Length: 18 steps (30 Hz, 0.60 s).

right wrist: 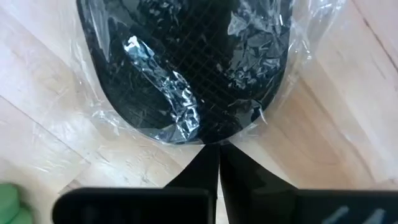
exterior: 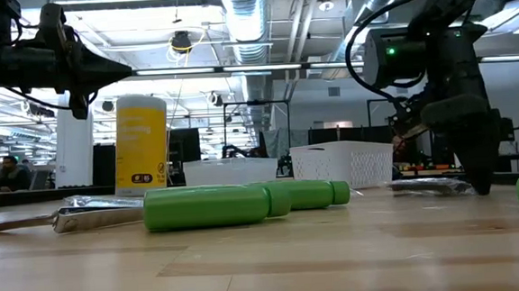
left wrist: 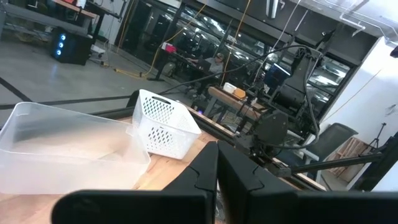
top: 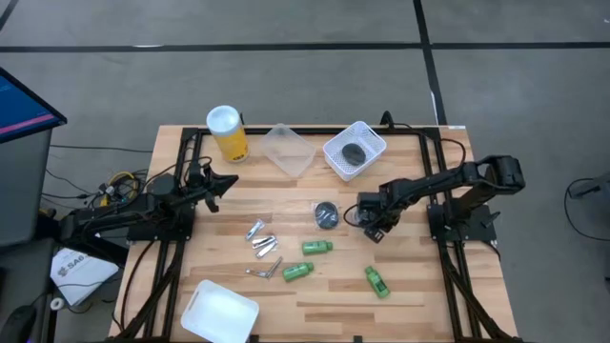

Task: Pick & Place Travel size toiletries
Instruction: Put the black hairbrush into the top white bin

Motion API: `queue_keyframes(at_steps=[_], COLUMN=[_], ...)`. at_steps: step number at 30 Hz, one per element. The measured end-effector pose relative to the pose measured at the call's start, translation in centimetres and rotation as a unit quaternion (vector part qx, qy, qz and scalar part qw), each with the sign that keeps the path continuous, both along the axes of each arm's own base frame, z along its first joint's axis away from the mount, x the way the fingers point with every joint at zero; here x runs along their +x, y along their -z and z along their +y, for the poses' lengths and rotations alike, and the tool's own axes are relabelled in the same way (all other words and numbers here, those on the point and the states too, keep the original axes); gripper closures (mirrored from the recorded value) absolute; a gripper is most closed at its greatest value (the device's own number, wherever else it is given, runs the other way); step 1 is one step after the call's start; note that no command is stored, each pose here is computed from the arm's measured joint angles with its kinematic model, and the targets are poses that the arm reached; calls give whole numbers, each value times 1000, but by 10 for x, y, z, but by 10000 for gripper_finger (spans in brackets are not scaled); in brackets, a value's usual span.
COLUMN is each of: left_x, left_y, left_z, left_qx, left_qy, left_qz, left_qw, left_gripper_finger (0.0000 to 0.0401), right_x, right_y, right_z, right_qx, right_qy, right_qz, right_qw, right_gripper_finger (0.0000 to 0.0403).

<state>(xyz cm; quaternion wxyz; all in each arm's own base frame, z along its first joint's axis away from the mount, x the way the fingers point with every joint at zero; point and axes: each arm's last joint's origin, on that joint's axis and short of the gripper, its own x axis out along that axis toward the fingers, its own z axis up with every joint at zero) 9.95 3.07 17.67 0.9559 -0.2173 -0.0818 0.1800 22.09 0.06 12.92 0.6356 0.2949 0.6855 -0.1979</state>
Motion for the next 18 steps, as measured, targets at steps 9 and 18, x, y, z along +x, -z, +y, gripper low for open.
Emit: queue_keyframes(at_steps=[9,18], left_x=[0,0], left_y=[-1,-1], left_z=[0,0], left_qx=[1,1], left_qy=[0,0], left_qz=[-3,-4], left_qw=[1000,1000], left_gripper_finger=[400,400], right_x=[-2,11], right_y=[-33,-100], right_z=[4,-2], right_qx=[22,27], right_qy=[15,43], right_qz=[-56,-183], right_qw=[998,982], right_gripper_finger=[403,403])
